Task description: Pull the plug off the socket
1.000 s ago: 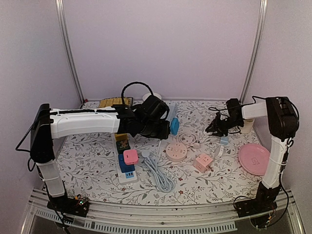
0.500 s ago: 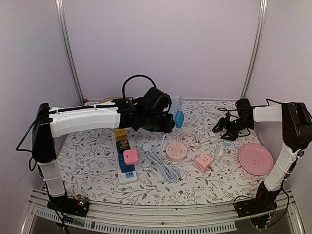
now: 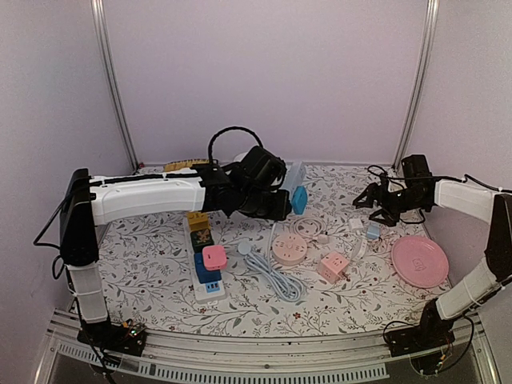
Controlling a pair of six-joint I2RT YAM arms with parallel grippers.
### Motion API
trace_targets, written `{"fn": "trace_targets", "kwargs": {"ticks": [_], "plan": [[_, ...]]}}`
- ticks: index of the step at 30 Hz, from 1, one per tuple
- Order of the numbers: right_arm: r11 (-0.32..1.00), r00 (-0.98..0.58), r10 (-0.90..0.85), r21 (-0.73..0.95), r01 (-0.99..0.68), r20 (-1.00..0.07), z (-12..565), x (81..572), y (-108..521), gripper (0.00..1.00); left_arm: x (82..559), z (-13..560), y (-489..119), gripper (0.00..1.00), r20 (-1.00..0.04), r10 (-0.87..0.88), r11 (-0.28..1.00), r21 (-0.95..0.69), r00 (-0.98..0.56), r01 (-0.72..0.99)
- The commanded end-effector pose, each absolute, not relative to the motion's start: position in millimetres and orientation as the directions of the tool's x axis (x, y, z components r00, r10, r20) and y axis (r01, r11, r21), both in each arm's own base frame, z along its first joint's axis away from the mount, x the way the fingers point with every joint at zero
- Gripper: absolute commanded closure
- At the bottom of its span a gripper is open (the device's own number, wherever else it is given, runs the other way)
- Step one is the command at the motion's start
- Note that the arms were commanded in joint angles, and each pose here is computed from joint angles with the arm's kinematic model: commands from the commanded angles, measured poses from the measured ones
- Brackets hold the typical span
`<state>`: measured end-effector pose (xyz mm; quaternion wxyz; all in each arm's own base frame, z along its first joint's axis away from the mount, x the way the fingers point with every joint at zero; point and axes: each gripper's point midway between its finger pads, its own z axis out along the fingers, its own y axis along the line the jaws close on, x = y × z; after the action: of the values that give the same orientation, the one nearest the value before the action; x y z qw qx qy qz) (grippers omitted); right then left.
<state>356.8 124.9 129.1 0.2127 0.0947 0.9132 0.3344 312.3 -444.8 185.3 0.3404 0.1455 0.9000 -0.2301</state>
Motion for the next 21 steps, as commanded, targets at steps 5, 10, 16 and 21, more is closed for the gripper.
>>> {"fn": "trace_targets", "kwargs": {"ticks": [5, 10, 16, 21], "plan": [[0.677, -0.882, 0.261, 0.726, -0.123, -0.393, 176, 344, 161, 0.09, 316, 221, -467, 1.00, -0.723, 0.034, 0.786, -0.406, -0.690, 0.466], [0.574, -0.855, 0.248, 0.780, -0.250, -0.456, 215, 334, 193, 0.07, 310, 239, -473, 1.00, -0.732, -0.005, 0.726, -0.472, -0.681, 0.501], [0.428, -0.829, 0.232, 0.819, -0.383, -0.509, 249, 316, 217, 0.06, 297, 270, -483, 1.00, -0.728, -0.068, 0.574, -0.588, -0.682, 0.570], [0.365, -0.818, 0.218, 0.822, -0.437, -0.532, 263, 305, 232, 0.06, 286, 294, -485, 1.00, -0.730, -0.106, 0.452, -0.640, -0.675, 0.621]]}}
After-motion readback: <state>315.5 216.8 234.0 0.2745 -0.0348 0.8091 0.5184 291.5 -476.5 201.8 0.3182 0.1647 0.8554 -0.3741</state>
